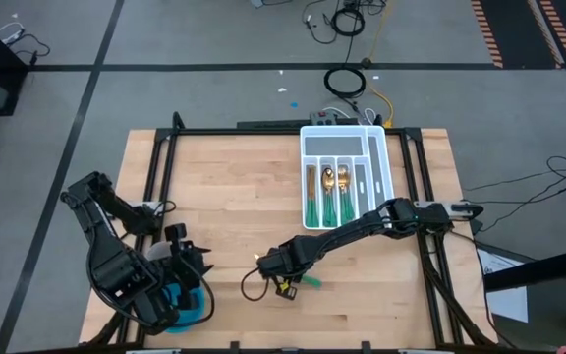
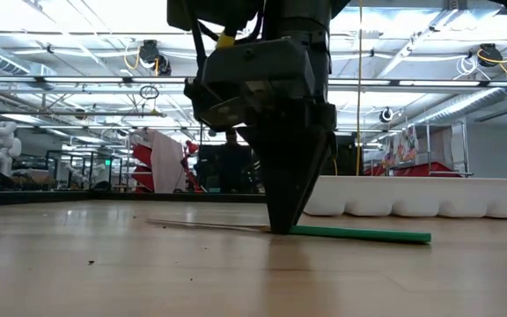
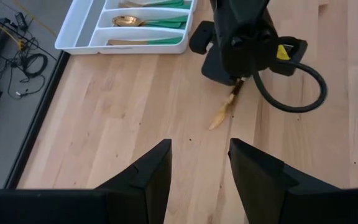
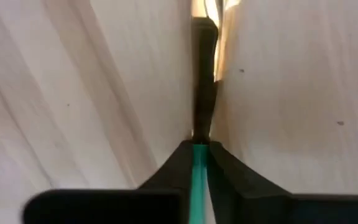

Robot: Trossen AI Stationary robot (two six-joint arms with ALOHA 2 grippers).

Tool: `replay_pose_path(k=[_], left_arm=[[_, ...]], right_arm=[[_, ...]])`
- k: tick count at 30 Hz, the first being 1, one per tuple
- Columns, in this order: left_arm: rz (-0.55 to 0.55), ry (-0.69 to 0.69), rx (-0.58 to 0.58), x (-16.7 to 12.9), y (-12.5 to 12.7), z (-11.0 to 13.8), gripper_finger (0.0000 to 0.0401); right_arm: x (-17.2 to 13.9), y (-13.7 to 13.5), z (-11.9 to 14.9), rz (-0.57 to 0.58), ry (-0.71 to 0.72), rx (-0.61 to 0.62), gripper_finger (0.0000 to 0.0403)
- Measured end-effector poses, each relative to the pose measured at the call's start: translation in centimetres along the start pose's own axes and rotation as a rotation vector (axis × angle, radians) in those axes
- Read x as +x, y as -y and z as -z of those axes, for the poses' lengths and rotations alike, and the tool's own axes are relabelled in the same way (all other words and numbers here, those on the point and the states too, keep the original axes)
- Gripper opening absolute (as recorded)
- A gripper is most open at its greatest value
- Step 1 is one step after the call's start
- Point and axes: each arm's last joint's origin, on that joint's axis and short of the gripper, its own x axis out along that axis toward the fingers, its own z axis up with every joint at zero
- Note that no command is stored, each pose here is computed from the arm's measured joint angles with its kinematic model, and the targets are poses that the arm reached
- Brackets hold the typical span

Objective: Sort silverware
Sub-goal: Put the green table knife into the white cutlery tray

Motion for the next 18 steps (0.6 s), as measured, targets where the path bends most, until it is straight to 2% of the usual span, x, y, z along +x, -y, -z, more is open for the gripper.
replay_pose_path(k=[2, 9, 18], left_arm=[[-0.002, 0.003, 0.001, 0.0, 0.0, 0.0, 0.0169], [-0.005, 0.004, 0.002, 0.0, 0.0, 0.0, 0.0169], [-0.008, 0.017, -0.004, 0.0, 0.0, -0.1, 0.0169]], right_arm=[[-0.2, -0.1, 0.0, -0.006, 0.007, -0.01, 0.0013], [-1.7, 0.1, 0.1, -0.014, 0.023, 0.023, 0.0003], [-7.6, 0.6, 0.5, -0.034, 0.135, 0.086, 0.0001]])
